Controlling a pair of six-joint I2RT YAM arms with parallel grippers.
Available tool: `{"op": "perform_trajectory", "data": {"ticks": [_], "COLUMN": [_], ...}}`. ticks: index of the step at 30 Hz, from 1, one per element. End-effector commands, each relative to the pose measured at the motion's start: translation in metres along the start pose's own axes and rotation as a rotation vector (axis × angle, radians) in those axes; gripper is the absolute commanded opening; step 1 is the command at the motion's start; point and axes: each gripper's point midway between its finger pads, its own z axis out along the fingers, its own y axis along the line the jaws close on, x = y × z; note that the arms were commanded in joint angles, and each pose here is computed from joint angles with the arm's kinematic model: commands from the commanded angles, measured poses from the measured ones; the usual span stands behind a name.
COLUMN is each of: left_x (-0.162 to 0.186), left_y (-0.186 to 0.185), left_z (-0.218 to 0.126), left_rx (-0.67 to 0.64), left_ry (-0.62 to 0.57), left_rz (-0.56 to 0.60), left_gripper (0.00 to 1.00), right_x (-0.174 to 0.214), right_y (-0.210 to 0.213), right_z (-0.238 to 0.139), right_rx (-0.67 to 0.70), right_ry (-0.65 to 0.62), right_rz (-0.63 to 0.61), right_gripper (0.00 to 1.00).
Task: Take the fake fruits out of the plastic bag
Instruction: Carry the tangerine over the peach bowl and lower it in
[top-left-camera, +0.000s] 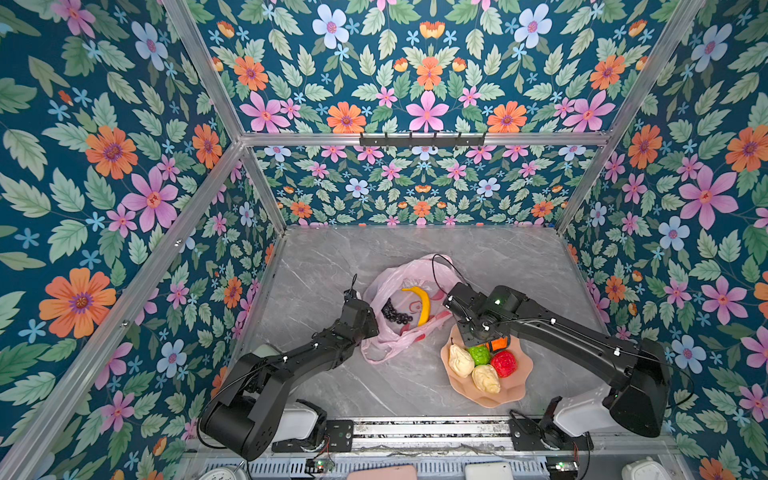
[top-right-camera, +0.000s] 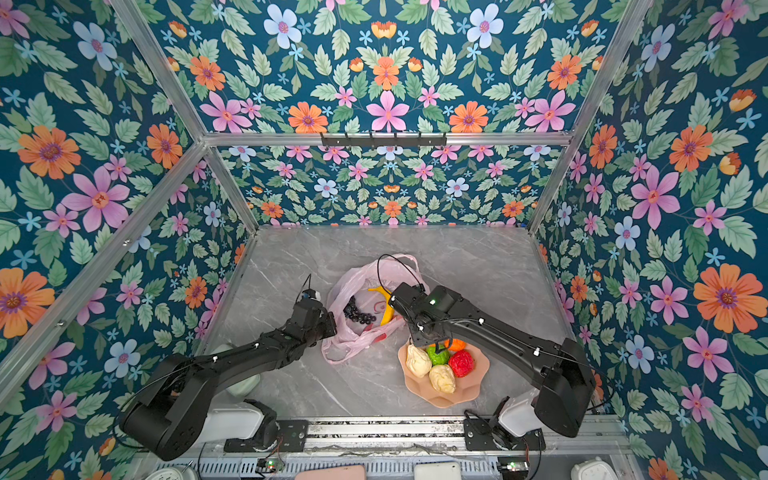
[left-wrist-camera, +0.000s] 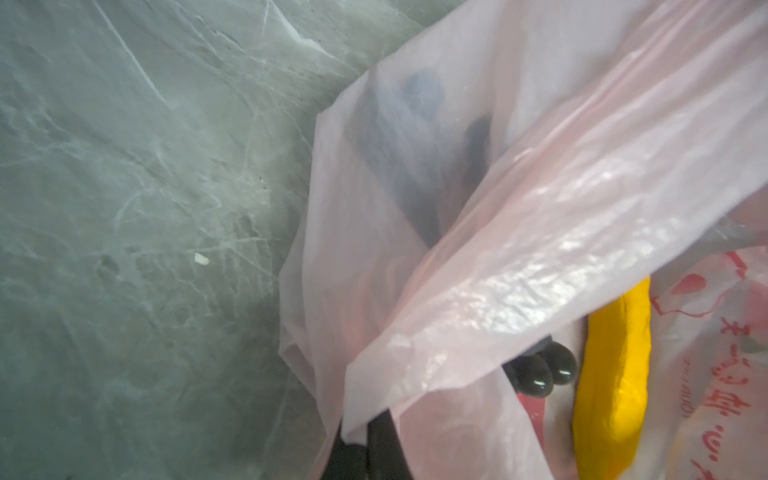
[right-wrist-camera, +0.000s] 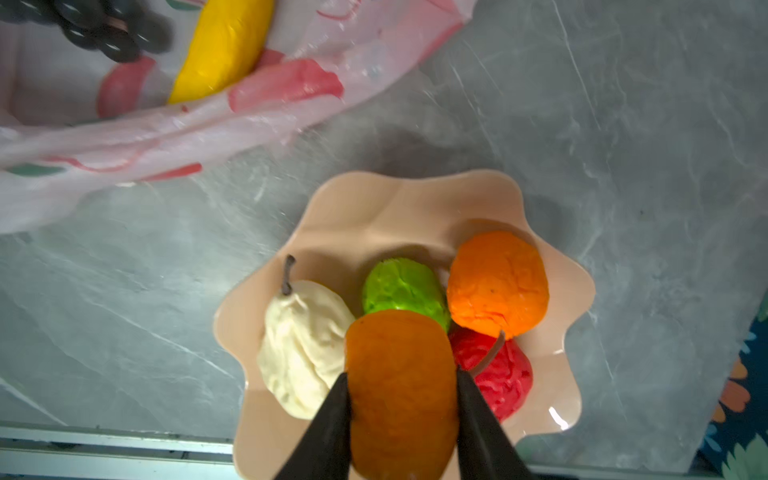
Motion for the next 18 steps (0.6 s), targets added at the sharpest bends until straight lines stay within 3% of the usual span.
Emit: {"op": "perform_trajectory", "data": {"ticks": [1,7,18], "left_x": [-0.003,-0.004,-0.004], "left_y": [-0.003,-0.003,-0.003], "left_z": [-0.001,-0.001,-0.002], "left_rx": [0.007,0.005,0.002], "left_ry": [-0.008,-0.007,-0.002], "left_rz": [0.012,0.013,0.013], "left_gripper": [0.00,0.00,0.00], "right_x": [0.023,0.040,0.035], "right_y": [-0.019,-0.029,-0.025], "right_z": [0.002,0.009,0.023], "right_rx": [0.065,0.089,0.126], "right_ry": [0.057,0.083,0.105], "right_rz": [0.040,0.049,0.009], "right_gripper": [0.37,0.37,0.37]}}
